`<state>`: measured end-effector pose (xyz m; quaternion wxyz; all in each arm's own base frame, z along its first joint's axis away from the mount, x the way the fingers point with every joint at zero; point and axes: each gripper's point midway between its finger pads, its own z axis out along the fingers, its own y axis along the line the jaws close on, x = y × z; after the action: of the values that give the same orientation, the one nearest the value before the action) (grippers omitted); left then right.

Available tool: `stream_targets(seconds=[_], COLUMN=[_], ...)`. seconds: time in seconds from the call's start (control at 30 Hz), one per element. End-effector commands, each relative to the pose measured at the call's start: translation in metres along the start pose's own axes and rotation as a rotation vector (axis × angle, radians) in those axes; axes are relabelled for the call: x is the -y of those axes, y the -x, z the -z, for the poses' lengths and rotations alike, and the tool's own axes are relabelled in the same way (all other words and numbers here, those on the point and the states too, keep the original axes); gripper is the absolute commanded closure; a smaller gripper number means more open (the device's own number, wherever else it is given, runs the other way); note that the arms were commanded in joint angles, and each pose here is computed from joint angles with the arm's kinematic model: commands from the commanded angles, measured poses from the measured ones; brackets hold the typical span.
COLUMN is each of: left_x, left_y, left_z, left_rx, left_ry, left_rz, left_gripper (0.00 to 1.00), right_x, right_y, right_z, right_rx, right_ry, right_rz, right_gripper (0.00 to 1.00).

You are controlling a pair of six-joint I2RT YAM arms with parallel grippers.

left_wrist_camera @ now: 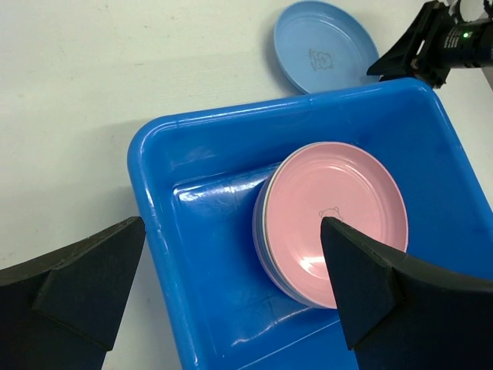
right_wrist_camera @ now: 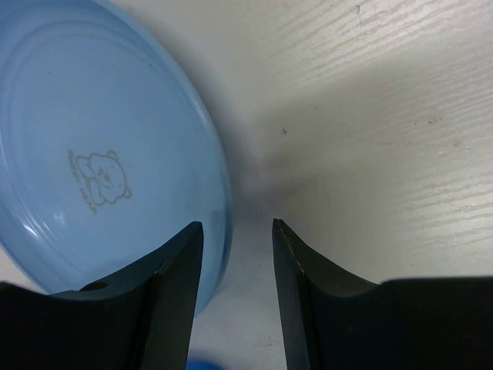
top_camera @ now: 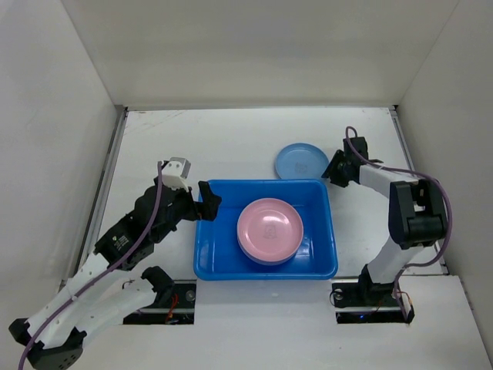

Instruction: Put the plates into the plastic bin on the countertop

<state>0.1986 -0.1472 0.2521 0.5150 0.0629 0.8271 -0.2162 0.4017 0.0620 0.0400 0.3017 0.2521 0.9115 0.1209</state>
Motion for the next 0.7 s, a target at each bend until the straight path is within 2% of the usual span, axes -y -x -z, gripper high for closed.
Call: stream_targets(seconds=[0.0,0.2,0.4,0.57,0.67], left_x=[0.001,0.002,-0.001,-0.005,-0.006], left_y=[0.018,0.021,0.027,0.028,0.029], left_z=[0.010,0.014,0.022,0.024,0.025], left_rx=[0.038,0.043,0.056,0.059,0.062], left_ry=[-0.006,-0.006,0.001,0.014,0.017], left_rz=[0.001,0.006,0.005,0.003,0.005], left_gripper=[0.00,0.00,0.00,0.00,0.00], right_x=[-0.006,-0.012,-0.016,-0.019,-0.020], right_y=[0.010,0.010,0.010,0.008,0.008], right_z=[0.004,0.001,-0.002,-0.002,-0.002], right_rx=[-0.017,-0.079,-0.122,-0.151,-0.155], right_ry=[0.001,-0.013,-0.002,0.006,0.005], right_rz=[0.006,0.043,0.044,0.057,0.060], right_gripper=[0.53,0.55,0.64,0.75,0.86])
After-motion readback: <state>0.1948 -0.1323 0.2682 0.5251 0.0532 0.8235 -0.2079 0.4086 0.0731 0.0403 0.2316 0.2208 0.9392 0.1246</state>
